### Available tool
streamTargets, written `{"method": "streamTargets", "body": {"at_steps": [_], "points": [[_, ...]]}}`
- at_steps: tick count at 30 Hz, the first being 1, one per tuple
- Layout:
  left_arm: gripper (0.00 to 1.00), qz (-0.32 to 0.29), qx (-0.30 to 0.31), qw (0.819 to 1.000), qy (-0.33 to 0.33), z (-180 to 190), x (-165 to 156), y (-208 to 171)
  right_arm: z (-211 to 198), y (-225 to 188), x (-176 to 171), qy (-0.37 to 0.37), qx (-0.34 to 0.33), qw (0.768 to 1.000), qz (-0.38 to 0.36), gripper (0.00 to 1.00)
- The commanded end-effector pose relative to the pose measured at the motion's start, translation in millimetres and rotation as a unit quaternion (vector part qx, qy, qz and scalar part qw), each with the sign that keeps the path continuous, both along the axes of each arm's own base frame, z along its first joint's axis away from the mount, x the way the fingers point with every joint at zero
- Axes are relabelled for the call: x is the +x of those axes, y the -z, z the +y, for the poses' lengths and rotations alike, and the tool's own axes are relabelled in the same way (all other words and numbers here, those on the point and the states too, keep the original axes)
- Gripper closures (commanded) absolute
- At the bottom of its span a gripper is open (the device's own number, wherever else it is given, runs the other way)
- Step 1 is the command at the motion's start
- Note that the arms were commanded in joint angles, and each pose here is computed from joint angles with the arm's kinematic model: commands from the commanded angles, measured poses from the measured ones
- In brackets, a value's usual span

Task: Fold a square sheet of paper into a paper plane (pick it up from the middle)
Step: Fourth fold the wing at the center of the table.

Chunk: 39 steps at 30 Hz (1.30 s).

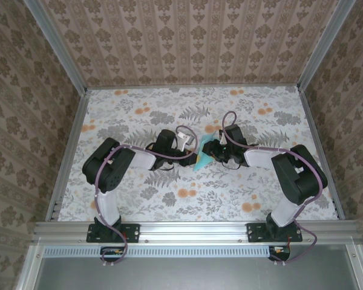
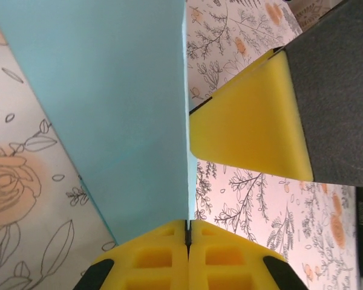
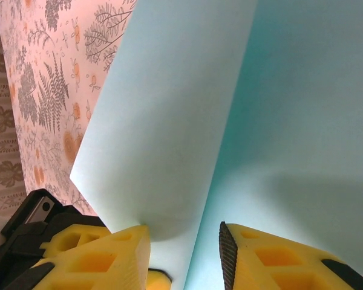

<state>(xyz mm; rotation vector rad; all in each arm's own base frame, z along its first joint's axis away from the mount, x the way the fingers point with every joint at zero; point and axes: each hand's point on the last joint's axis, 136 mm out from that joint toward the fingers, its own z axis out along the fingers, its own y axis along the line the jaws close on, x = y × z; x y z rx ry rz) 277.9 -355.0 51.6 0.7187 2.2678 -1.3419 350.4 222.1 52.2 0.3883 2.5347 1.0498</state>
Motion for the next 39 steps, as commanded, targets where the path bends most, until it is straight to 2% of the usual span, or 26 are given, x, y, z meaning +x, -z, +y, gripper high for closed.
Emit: {"method": "streamTargets", "body": {"at_steps": [1,13,28,32,39], "points": [[0.95,0.023,-0.033,0.999,0.0,0,-4,-14,3,-7,-4,-0.024,0.008,0.999,-0.019,0.61],[0.95,0.075,-0.022,0.997,-0.014,1,-5,-3,5,6,-3,-0.029,0.002,1.0,-0.01,0.53],[0.91,0.108,-0.012,0.994,-0.016,-1,-3,6,-3,27,-6,-0.029,-0.035,0.999,0.023,0.5],[0.88,0.109,-0.008,0.994,-0.015,-1,-2,5,-9,35,-9,-0.023,-0.053,0.998,0.04,0.5],[0.76,0.096,0.009,0.995,-0.027,11,1,-7,-24,53,-19,-0.009,-0.105,0.991,0.083,0.5]]}}
